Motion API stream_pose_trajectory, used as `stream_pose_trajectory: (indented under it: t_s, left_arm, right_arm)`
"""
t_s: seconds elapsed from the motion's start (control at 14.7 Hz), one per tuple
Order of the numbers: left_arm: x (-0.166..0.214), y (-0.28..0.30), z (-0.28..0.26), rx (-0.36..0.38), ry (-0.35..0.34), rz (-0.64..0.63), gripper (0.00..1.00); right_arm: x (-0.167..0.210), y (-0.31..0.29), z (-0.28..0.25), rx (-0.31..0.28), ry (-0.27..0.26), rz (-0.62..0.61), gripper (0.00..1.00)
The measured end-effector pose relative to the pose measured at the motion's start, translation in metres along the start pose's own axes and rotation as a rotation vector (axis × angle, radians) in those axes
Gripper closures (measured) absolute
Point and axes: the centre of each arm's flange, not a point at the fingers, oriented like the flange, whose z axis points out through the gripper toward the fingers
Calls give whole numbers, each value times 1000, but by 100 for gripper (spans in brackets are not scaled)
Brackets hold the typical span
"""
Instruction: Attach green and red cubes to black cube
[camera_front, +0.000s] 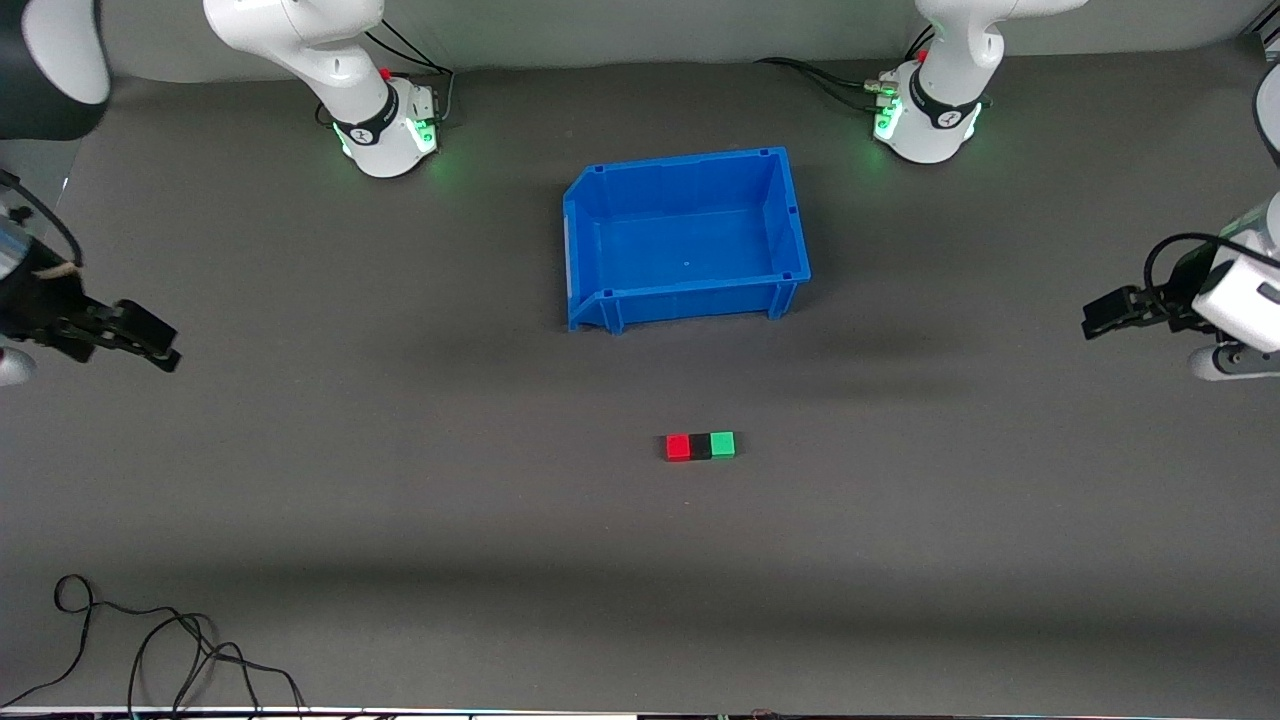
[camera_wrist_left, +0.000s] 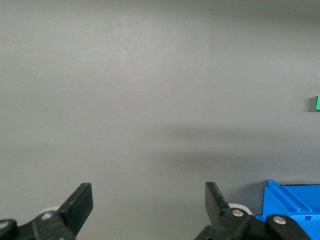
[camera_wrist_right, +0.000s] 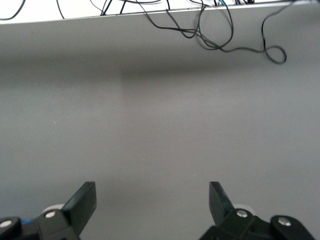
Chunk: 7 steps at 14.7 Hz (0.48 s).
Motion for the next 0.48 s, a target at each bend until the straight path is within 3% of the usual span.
stream_pose_trajectory:
  t_s: [0.2,0.48]
  left_arm:
    - [6,5,-7,-2,19,9,0]
    - [12,6,-16,-2,13,11,0]
  right_arm:
    - [-1,16,-1,-2,-5,-37,0]
    - [-12,15,1,-1,-81,-40,0]
